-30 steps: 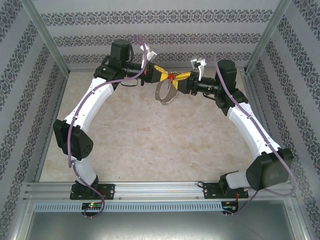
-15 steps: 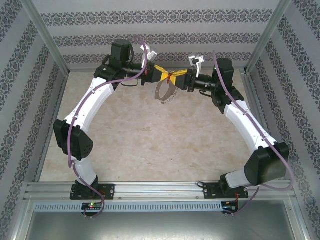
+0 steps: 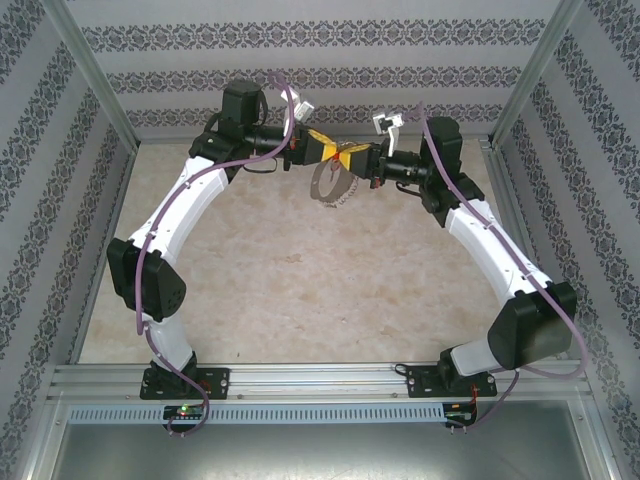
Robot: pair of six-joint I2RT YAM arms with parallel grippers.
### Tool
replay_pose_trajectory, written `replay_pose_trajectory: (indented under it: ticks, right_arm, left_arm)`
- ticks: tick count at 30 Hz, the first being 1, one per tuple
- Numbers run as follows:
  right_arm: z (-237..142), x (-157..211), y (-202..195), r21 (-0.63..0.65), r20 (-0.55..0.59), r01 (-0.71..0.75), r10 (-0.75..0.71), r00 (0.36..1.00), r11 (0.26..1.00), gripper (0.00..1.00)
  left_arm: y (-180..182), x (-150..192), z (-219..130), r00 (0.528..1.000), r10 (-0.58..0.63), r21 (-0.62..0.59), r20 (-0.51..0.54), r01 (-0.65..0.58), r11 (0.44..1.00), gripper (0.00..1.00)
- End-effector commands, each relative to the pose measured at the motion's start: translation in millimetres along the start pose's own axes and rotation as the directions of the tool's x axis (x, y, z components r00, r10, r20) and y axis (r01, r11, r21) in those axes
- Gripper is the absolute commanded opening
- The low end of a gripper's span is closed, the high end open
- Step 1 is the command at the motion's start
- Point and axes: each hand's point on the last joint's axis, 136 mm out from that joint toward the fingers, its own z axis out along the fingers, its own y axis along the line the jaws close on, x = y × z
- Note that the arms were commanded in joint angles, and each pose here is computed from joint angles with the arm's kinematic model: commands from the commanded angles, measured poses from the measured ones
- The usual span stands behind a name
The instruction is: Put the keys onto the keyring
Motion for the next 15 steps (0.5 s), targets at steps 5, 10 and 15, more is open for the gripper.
replay_pose_trajectory:
  ticks: [5, 10, 15]
  right_arm:
    - [28.1, 36.5, 27.3, -0.134, -0.122, -0.019, 0.003, 0.993, 0.991, 0.02]
    - [-3.1, 18.5, 28.1, -0.119, -0.082, -0.005, -0.005, 0.997, 0.993, 0.28]
    - [-27.5, 0.5, 37.0, -0.088, -0.032, 0.051, -0.054, 0.998, 0.995, 0.24]
  left_arm:
    - [-19.0, -23.3, -0.4, 0.993, 0.098, 0.015, 0.061, -0.099, 0.995, 0.0]
    - [-18.7, -20.9, -0.2, 0.994, 0.097, 0.015, 0.056, -0.098, 0.995, 0.0]
    - [-19.9, -19.8, 0.1, 0.994, 0.098, 0.023, 0.055, -0.1, 0.995, 0.0]
